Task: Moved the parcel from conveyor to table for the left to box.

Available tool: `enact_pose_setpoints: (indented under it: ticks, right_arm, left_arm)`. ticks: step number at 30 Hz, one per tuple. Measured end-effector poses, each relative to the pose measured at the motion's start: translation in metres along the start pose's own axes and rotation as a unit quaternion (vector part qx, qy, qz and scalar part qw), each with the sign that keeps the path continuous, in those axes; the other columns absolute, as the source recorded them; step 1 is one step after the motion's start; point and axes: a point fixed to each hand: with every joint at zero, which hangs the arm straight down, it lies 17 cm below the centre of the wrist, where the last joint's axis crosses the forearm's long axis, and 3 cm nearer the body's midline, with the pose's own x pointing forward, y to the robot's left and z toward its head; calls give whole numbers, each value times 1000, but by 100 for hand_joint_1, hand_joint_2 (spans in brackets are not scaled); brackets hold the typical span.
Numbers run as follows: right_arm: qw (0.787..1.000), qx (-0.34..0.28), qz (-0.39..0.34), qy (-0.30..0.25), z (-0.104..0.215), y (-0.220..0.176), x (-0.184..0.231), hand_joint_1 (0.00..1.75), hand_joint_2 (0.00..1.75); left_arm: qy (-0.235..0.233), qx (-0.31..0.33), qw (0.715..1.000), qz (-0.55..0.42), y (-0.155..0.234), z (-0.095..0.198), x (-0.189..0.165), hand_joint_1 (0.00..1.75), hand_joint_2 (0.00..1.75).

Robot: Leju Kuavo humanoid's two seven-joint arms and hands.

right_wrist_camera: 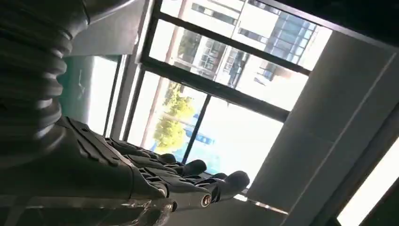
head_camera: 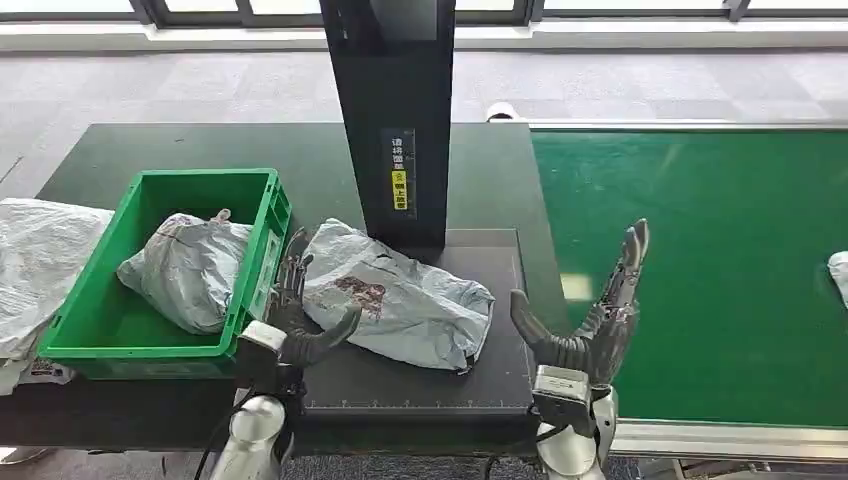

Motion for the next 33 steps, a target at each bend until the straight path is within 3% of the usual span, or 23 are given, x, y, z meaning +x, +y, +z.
enact_pose_setpoints:
  ticks: [11, 15, 23, 33]
  right_arm:
    - [998, -57, 4, -32, -21, -43, 24, 0, 175]
    - [997, -62, -8, -40, -25, -44, 32, 0, 175]
    - [997, -64, -18, -46, -27, -43, 39, 0, 175]
    - [996, -66, -21, -48, -28, -44, 41, 0, 175]
  left_arm:
    - [-17, -112, 993, -35, -75, -9, 1, 0, 175]
    - [29, -150, 983, -99, -99, -17, -34, 0, 175]
    - [121, -166, 955, -215, -96, -8, -105, 0, 175]
    - [168, -187, 937, -241, -94, 8, -134, 0, 175]
